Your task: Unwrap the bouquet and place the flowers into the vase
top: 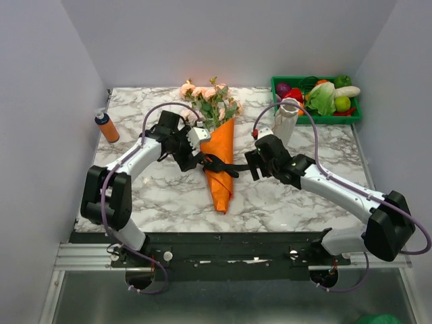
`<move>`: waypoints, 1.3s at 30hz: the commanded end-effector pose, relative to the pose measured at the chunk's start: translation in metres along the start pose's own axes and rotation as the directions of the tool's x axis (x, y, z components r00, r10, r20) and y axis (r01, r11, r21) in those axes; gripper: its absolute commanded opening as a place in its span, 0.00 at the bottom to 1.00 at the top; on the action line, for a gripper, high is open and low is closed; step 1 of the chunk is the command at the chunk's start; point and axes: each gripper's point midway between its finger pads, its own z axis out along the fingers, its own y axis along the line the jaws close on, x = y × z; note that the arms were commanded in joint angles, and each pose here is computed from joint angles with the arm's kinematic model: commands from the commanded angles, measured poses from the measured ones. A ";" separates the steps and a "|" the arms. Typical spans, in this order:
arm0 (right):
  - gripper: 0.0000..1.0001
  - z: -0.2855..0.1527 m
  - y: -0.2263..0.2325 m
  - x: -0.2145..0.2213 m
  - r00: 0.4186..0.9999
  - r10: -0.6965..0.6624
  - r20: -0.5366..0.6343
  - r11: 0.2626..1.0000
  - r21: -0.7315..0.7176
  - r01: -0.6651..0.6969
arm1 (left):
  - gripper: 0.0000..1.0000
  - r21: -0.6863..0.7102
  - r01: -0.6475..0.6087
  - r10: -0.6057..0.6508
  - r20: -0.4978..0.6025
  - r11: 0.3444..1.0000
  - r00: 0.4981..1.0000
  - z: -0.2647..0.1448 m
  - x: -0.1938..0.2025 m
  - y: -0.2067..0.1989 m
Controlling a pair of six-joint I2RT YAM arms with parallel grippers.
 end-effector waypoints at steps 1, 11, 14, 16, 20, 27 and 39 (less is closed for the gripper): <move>0.91 0.004 0.010 -0.015 0.997 -0.018 0.081 0.999 -0.049 0.022 | 0.99 -0.034 -0.045 0.045 0.018 0.998 0.999 0.015 -0.010 0.030; 0.92 0.010 0.025 -0.026 0.984 -0.065 0.168 0.988 -0.126 0.086 | 0.99 0.032 -0.090 0.090 -0.015 0.995 0.996 0.043 0.013 0.044; 0.93 0.019 0.032 -0.020 0.986 -0.094 0.140 0.983 -0.147 0.114 | 0.99 0.030 -0.096 0.096 -0.004 0.995 0.995 0.048 0.011 0.048; 0.93 0.024 0.034 -0.019 0.987 -0.106 0.123 0.981 -0.148 0.124 | 0.97 0.023 -0.098 0.098 -0.003 0.995 0.995 0.051 0.010 0.052; 0.93 0.035 0.036 -0.004 0.984 -0.166 0.066 0.974 -0.147 0.174 | 0.79 0.002 -0.119 0.119 -0.014 0.993 0.993 0.057 0.015 0.059; 0.92 0.051 0.038 0.004 0.979 -0.201 0.018 0.970 -0.137 0.202 | 0.22 -0.042 -0.101 0.101 -0.008 0.994 0.995 0.060 0.019 0.064; 0.88 0.096 0.056 -0.014 0.963 -0.266 0.035 0.954 -0.133 0.268 | 0.00 -0.072 0.043 -0.041 0.035 0.996 0.999 0.030 0.015 0.075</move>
